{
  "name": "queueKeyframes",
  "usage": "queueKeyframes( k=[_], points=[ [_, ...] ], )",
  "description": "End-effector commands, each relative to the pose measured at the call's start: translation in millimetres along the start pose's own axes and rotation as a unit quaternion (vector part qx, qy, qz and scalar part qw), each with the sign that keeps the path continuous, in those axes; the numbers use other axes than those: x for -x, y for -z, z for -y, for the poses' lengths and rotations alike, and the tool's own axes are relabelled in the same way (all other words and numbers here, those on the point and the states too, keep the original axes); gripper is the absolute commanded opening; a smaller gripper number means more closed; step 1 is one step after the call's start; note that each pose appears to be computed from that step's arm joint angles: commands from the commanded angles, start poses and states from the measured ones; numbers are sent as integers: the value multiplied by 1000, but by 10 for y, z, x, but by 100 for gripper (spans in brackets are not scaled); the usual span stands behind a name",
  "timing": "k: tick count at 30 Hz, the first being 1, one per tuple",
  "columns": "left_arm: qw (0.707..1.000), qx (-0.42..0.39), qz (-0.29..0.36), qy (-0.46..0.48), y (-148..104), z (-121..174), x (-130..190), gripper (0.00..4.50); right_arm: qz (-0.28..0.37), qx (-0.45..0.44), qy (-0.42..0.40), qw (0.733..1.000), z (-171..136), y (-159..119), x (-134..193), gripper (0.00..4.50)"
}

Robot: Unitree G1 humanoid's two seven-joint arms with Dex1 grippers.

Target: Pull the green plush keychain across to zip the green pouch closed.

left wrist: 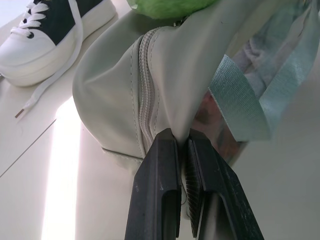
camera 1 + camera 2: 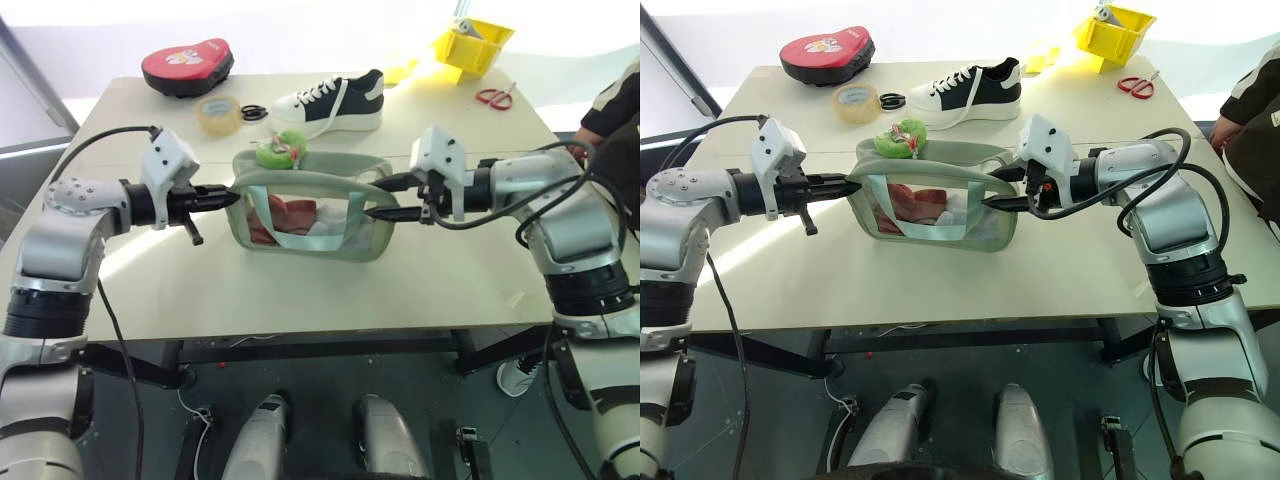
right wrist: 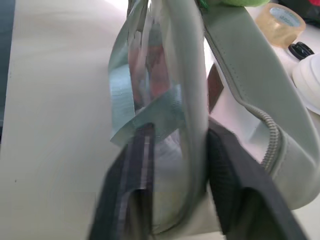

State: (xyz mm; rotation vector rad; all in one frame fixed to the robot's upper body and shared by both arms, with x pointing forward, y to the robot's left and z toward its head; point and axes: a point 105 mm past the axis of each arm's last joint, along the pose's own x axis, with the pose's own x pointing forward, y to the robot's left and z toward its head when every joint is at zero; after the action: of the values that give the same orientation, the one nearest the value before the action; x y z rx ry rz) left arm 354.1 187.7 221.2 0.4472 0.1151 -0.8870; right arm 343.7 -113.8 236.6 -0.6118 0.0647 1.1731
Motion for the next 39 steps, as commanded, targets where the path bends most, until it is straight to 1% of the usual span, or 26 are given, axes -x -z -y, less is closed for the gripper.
queueKeyframes(
  k=[1, 2, 3, 5, 6, 9, 11, 13, 16, 20, 23, 24, 26, 27, 28, 32, 33, 35, 39],
  points=[
    [1000, -26, 10, -13, -125, -33, 97, 0, 34, 31, 9, 999, 146, -334, 97, 363],
    [1000, -25, 8, -11, -117, -24, 98, 0, 42, 29, 12, 999, 181, -393, 107, 417],
    [1000, -27, 6, -9, -109, -12, 100, 0, 62, 21, 17, 998, 233, -496, 111, 443],
    [1000, -26, 6, -9, -103, -3, 104, 0, 123, -11, 41, 992, 407, -806, 45, 443],
    [1000, -26, 6, -9, -101, -1, 104, 0, 142, -24, 49, 988, 463, -911, 6, 443],
    [1000, -24, 6, -10, -76, 14, 86, 0, 159, -76, 81, 981, 611, -1049, -320, 443],
    [1000, -25, 7, -8, -71, 32, 72, 0, 155, -117, 76, 978, 616, -1055, -552, 443],
    [1000, -26, 10, -10, -79, 34, 59, 0, 140, -137, 69, 978, 601, -995, -745, 443],
    [1000, -28, 7, -10, -64, 41, 56, 0, 112, -165, 53, 978, 563, -886, -954, 443],
    [1000, -25, 9, -14, -71, 49, 88, 0, 85, -179, 70, 978, 633, -754, -1050, 443],
    [1000, -23, 8, -20, -57, 51, 120, 0, 75, -176, 68, 979, 650, -723, -1061, 443],
    [1000, -23, 7, -21, -50, 55, 129, 0, 77, -176, 65, 979, 649, -739, -1063, 422],
    [999, -21, 6, -25, -43, 50, 144, 0, 89, -180, 55, 978, 641, -793, -1061, 364],
    [999, -21, 6, -26, -42, 48, 148, 0, 93, -180, 51, 978, 636, -810, -1058, 317],
    [999, -21, 6, -27, -42, 47, 150, 0, 94, -178, 48, 978, 632, -819, -1056, 253],
    [999, -22, 5, -29, -52, 24, 155, 0, 94, -180, 14, 979, 558, -845, -1046, 42],
    [999, -24, 4, -31, -51, 13, 155, 0, 95, -180, 8, 979, 545, -854, -1037, 3],
    [999, -24, 4, -32, -51, 3, 152, 0, 100, -178, 10, 979, 560, -871, -1005, 3],
    [999, -21, 5, -27, -54, 12, 137, 0, 123, -176, 55, 975, 748, -939, -793, 3]
  ],
)
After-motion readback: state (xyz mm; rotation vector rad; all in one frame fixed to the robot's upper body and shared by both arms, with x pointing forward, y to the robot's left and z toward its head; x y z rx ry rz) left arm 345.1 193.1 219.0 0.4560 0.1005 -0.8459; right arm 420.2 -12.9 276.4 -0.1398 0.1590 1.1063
